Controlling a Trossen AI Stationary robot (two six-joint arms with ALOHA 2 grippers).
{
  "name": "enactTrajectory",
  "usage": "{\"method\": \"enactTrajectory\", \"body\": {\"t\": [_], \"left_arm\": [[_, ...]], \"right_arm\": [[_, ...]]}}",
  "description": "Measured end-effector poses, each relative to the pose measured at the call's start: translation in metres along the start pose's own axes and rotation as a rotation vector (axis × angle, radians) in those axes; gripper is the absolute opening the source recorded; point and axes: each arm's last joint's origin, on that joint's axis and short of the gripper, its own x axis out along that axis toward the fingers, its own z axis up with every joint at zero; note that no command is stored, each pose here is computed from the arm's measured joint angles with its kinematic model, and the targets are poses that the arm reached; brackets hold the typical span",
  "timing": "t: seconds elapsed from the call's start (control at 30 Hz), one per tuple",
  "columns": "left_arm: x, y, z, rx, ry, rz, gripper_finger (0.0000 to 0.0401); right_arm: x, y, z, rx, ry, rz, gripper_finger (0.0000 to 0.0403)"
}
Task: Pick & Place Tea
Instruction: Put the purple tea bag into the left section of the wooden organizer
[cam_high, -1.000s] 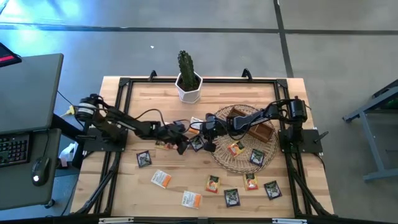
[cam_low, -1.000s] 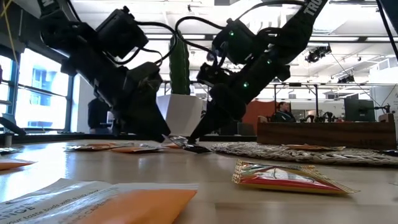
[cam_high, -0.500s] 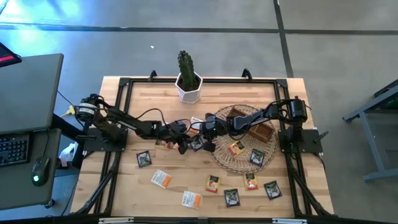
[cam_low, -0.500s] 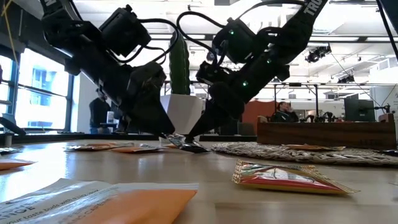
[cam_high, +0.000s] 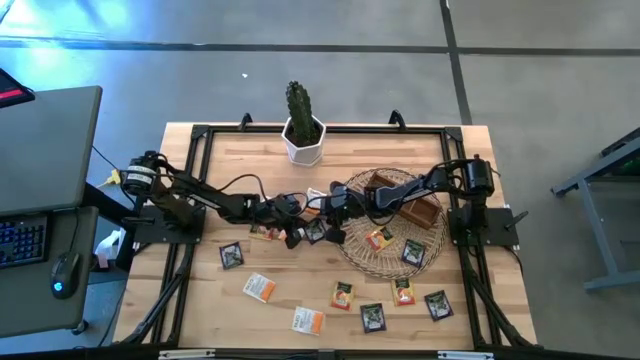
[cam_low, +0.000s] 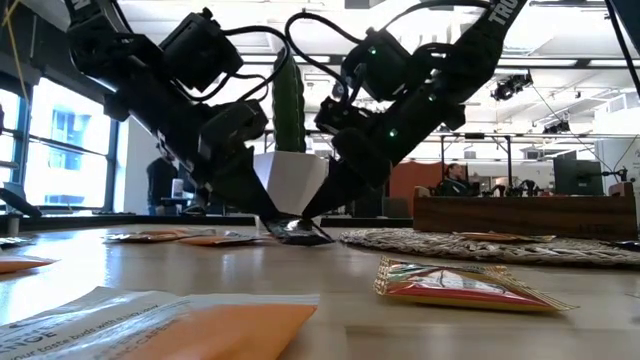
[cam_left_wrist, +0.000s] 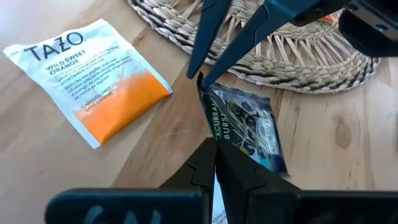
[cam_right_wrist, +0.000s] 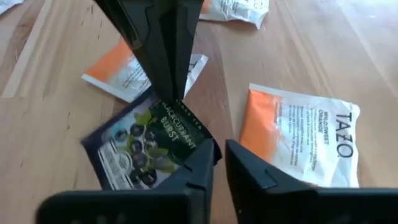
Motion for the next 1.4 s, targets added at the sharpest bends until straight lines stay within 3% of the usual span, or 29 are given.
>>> {"method": "enactTrajectory", "body": {"t": [0.17,0.4,0.73,0.87,1.0,1.33,1.4], "left_arm": [[0.0,0.0,0.0,0.085,0.001,0.001,0.0003],[0.0,0.0,-0.001,0.148,0.005,0.001,0.0001],[0.001,-0.006,0.01,0.222,-0.027,-0.013,0.0],[0.001,-0.011,0.016,0.248,-0.045,-0.03,0.0],[0.001,-0.014,0.018,0.287,-0.052,-0.035,0.0],[0.001,-0.012,0.017,0.292,-0.031,-0.019,0.0],[0.001,-0.012,0.016,0.293,-0.026,-0.018,0.0002]], "right_arm": [[0.0,0.0,-0.001,0.06,0.006,0.016,0.0112],[0.0,0.002,0.0,0.123,0.011,0.182,0.0182],[-0.001,-0.003,0.0,0.25,0.025,0.19,0.0211],[-0.001,-0.009,0.0,0.335,0.039,0.21,0.0201],[-0.001,-0.013,-0.001,0.344,0.042,0.196,0.0173],[-0.001,-0.013,-0.001,0.303,0.043,0.238,0.0021],[-0.001,-0.012,-0.001,0.276,0.04,0.246,0.0006]]}}
